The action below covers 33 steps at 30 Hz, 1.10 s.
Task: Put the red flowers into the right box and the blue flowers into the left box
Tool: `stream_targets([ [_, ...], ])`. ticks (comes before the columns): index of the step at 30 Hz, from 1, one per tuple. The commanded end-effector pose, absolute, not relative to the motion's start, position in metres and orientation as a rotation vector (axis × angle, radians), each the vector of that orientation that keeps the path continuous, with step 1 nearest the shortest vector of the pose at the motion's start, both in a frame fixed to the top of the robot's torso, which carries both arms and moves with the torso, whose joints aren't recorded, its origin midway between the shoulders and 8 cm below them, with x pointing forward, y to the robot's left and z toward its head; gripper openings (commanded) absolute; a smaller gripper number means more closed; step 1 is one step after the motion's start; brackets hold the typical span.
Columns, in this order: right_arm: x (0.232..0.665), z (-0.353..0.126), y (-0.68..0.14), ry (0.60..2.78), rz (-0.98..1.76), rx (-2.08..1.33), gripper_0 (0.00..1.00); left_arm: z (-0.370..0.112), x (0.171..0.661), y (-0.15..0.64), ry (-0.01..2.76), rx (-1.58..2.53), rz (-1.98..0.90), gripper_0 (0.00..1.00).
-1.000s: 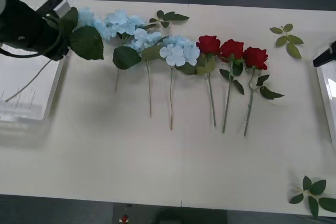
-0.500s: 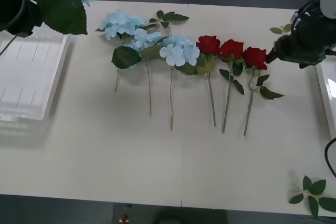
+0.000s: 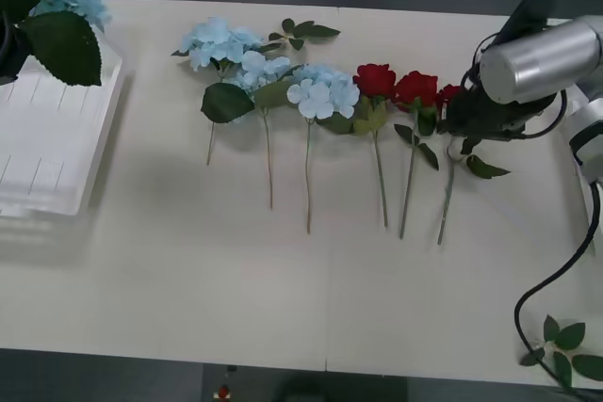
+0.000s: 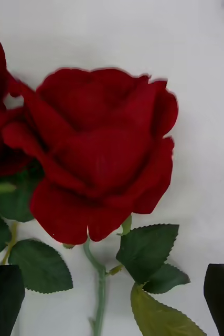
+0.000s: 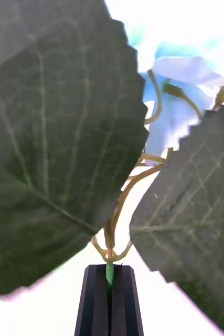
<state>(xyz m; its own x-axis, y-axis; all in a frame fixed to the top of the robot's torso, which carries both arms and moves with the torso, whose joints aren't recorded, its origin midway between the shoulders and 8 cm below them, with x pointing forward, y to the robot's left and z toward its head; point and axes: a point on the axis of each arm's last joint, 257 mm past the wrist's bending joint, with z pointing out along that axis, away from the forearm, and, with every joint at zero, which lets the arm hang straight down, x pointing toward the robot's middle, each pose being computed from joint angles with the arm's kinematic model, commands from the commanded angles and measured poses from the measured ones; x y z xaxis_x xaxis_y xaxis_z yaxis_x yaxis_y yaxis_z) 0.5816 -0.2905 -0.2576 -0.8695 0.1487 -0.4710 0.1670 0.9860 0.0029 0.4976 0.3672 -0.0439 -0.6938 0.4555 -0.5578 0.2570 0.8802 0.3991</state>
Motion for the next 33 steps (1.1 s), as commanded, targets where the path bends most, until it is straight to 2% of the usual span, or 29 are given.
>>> stream_targets([
  [1,0.584,-0.262,-0.289,2.602,-0.034,0.266,1.00,-0.036,0.497,0.382,2.364,0.384,0.492,0.00],
  [9,0.578,-0.284,-0.281,2.588,0.054,0.269,1.00,-0.057,0.523,0.398,2.323,0.309,0.585,0.00],
  [15,0.580,-0.290,-0.268,2.567,0.145,0.270,1.00,-0.079,0.586,0.410,2.219,0.355,0.554,0.00],
  [19,0.582,-0.295,-0.255,2.554,0.170,0.242,1.00,-0.090,0.611,0.412,2.219,0.348,0.502,0.00],
  [29,0.584,-0.309,-0.253,2.534,0.176,0.234,1.00,-0.081,0.620,0.430,2.293,0.293,0.378,0.00],
  [30,0.584,-0.310,-0.251,2.534,0.178,0.229,0.98,-0.082,0.619,0.432,2.300,0.285,0.367,0.00],
  [33,0.585,-0.318,-0.254,2.527,0.167,0.216,0.74,-0.081,0.617,0.451,2.311,0.238,0.341,0.00],
])
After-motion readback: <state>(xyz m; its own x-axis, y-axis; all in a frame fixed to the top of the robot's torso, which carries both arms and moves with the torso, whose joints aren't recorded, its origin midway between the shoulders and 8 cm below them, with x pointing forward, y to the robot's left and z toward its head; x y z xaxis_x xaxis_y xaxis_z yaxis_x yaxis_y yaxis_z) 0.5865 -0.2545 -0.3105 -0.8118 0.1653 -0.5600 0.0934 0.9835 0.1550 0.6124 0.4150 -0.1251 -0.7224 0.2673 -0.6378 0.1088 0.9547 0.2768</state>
